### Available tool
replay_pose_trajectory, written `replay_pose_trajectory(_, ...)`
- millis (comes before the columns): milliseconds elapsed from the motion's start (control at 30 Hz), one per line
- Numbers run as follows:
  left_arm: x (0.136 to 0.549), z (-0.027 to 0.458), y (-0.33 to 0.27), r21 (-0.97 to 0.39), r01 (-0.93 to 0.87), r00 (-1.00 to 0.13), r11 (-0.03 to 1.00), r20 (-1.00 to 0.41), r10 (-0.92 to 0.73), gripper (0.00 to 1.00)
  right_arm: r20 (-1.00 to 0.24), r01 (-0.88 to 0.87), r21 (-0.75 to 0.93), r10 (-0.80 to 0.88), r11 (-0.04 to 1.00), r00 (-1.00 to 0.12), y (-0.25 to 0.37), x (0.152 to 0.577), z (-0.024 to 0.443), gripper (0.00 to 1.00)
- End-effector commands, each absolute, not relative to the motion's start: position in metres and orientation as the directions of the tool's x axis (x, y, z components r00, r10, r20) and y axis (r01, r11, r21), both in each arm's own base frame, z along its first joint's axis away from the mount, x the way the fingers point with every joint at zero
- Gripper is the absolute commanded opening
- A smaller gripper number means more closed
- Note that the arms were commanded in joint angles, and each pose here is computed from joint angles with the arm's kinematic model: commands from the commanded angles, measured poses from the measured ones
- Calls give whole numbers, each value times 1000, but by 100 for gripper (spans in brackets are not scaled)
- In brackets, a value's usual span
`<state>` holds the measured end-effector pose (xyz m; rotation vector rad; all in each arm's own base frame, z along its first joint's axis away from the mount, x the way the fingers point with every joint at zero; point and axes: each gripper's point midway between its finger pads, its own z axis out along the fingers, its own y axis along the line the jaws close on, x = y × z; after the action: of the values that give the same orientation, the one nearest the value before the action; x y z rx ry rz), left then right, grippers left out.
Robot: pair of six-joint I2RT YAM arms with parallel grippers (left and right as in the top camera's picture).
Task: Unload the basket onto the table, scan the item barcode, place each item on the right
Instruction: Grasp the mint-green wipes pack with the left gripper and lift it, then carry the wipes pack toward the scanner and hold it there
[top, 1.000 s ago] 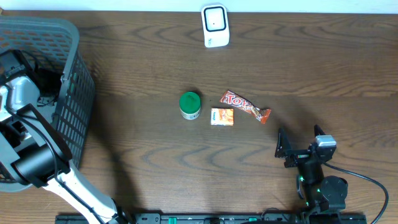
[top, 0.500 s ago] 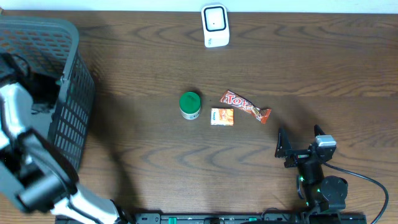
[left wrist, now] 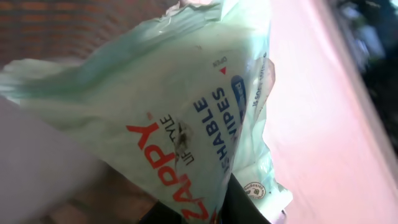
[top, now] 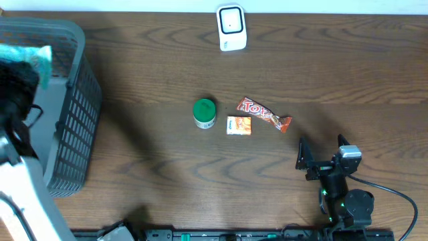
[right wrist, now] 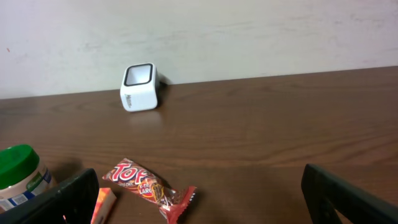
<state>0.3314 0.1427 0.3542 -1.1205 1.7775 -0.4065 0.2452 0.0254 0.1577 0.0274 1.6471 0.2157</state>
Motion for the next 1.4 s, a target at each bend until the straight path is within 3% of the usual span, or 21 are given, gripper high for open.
replay_pose_trajectory(0, 333, 371, 90, -699, -392, -226, 598, -557, -799, 10, -983, -114, 168, 157, 979, -96, 26, 245, 156, 99)
replay_pose_trajectory(333, 367, 343, -82, -678, -113, -608, 727, -531, -590, 10, -983, -114, 168, 157, 979, -96, 26, 245, 156, 99)
replay_pose_trajectory(667, 378, 245, -231, -598, 17, -844, 801, -438, -309, 10, -983, -114, 168, 157, 979, -96, 26, 245, 156, 99)
replay_pose_trajectory(933, 368, 172, -309, -549, 96, -910, 830, -386, -150, 11, -983, -114, 167, 157, 979, -96, 26, 245, 156, 99)
replay_pose_trajectory(1133, 374, 137, -308, -400, 63, -885, 914, -445, -135, 11, -983, -114, 168, 157, 979, -96, 26, 245, 156, 99)
replay_pose_trajectory(1367, 355, 102, -329, -349, 98, -912, 932, -406, -56, 13, -983, -114, 167, 157, 979, -96, 26, 245, 156, 99)
